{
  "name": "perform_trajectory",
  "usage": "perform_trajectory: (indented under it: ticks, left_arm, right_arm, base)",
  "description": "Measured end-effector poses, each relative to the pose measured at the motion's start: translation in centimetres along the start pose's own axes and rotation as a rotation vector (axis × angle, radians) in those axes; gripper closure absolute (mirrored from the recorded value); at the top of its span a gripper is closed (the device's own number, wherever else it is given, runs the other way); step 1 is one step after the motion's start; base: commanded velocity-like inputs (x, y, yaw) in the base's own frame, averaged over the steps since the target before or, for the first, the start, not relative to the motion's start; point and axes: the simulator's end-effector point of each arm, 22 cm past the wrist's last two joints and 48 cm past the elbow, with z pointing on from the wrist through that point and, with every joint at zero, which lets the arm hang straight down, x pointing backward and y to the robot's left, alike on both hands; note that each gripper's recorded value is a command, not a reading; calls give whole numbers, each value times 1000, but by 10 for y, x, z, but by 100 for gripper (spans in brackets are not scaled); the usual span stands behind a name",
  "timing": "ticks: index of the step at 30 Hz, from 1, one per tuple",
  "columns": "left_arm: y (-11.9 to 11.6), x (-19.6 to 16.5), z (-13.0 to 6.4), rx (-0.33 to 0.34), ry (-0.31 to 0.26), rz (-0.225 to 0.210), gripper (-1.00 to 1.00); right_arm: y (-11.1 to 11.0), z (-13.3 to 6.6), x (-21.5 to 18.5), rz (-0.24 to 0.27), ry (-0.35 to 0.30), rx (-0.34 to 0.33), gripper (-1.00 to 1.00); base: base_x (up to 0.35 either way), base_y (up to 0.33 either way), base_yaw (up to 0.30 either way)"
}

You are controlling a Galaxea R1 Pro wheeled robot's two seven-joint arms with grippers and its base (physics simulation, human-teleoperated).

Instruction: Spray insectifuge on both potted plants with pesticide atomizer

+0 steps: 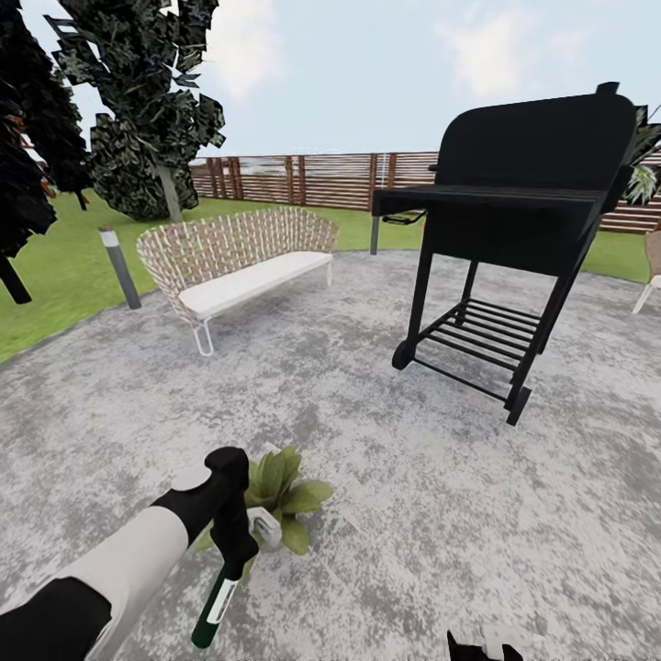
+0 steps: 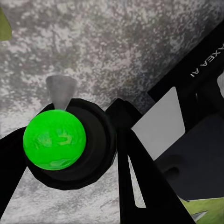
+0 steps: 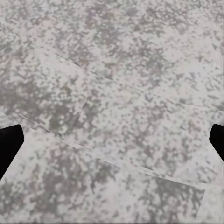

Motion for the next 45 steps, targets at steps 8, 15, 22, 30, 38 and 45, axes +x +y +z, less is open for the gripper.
perform_trajectory:
  ticks: [8, 15, 22, 30, 38, 45]
  left_arm:
    - [8, -9, -12, -15, -14, 0, 100]
    - [12, -12, -16, -20, -19, 0, 100]
    - [10, -11, -14, -15, -17, 0, 100]
    - [6, -5, -3, 2, 1, -6, 100]
    - [11, 3, 0, 3, 13, -18, 100]
    - [6, -1, 1, 12, 6, -13, 100]
  right_arm:
    - [0, 1, 6, -1, 13, 2, -100]
    - [-2, 1, 8, -2, 16, 5, -100]
    - [-7, 1, 7, -6, 16, 11, -100]
    - [-8, 1, 7, -6, 16, 12, -100]
    - [-7, 1, 7, -6, 16, 10, -100]
    - [-6, 1, 7, -5, 16, 9, -100]
  base:
    - [0, 0, 0]
    - [1, 0, 0]
    - [138, 0, 0]
    - [13, 0, 0]
    - [0, 0, 0]
    - [184, 0, 0]
